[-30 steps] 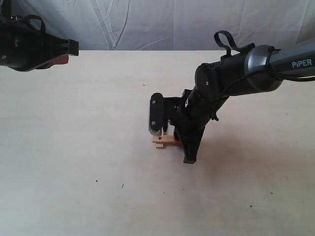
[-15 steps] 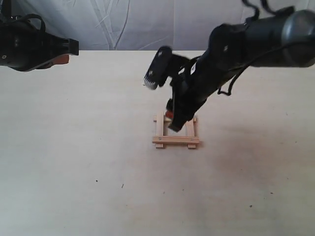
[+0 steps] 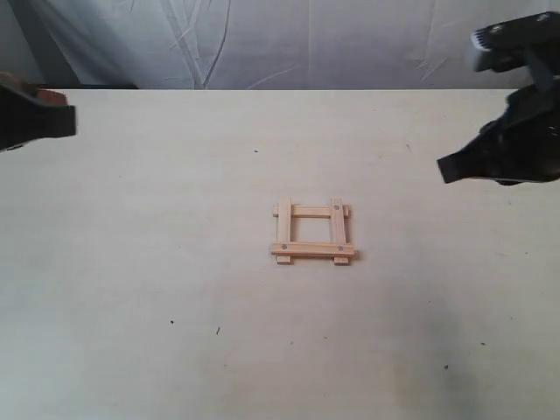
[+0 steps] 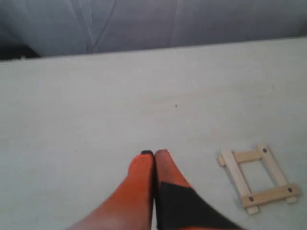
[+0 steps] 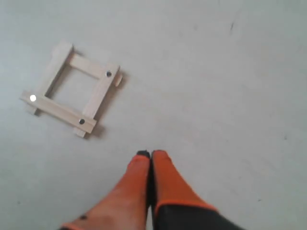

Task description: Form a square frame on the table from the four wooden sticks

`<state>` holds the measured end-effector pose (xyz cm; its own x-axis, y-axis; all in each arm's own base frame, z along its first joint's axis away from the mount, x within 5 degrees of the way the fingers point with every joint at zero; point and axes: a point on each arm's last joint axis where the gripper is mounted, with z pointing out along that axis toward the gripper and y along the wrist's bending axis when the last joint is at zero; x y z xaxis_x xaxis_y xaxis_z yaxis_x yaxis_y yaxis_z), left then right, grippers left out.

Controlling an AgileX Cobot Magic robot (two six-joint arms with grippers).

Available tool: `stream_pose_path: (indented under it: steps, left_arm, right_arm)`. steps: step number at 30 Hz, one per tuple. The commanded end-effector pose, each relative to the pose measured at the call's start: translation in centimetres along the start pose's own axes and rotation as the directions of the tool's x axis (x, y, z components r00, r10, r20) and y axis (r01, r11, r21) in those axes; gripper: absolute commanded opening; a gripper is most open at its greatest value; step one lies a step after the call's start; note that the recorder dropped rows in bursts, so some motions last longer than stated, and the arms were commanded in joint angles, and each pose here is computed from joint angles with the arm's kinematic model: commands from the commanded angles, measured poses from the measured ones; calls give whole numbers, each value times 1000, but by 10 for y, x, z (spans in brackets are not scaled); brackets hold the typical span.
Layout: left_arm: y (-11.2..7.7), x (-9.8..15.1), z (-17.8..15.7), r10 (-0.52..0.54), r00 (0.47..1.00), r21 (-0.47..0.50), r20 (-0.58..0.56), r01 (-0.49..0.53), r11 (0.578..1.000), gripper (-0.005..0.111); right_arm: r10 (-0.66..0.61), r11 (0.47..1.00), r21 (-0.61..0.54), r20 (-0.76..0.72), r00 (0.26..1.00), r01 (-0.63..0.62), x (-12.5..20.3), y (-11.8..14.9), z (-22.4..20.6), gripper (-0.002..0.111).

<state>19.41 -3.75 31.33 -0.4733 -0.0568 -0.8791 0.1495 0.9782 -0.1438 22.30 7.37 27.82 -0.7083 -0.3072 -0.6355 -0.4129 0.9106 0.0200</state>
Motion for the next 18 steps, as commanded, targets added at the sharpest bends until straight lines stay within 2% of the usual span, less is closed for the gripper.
stream_pose_path:
  steps: [1,3,5,9,14,18]
  left_arm:
    - [1,19,-52,21,964,10,264,-24,1000,0]
    - [3,28,-69,44,934,2,355,-48,999,0]
    - [5,43,-79,65,917,-6,394,-69,998,0]
    - [5,55,-97,65,897,1,437,-73,997,0]
    - [5,56,-111,63,863,5,501,-76,997,0]
    - [5,56,-114,63,857,6,512,-77,997,0]
  right_arm:
    - [-22,998,64,286,958,4,32,5,-48,1]
    - [-34,996,93,407,913,-4,49,6,-62,1]
    - [-47,993,115,508,860,-13,64,8,-73,1]
    - [-64,992,125,597,800,-14,83,12,-93,1]
    - [-85,991,136,693,716,-14,94,17,-119,1]
    - [-94,990,142,733,674,-16,100,19,-129,1]
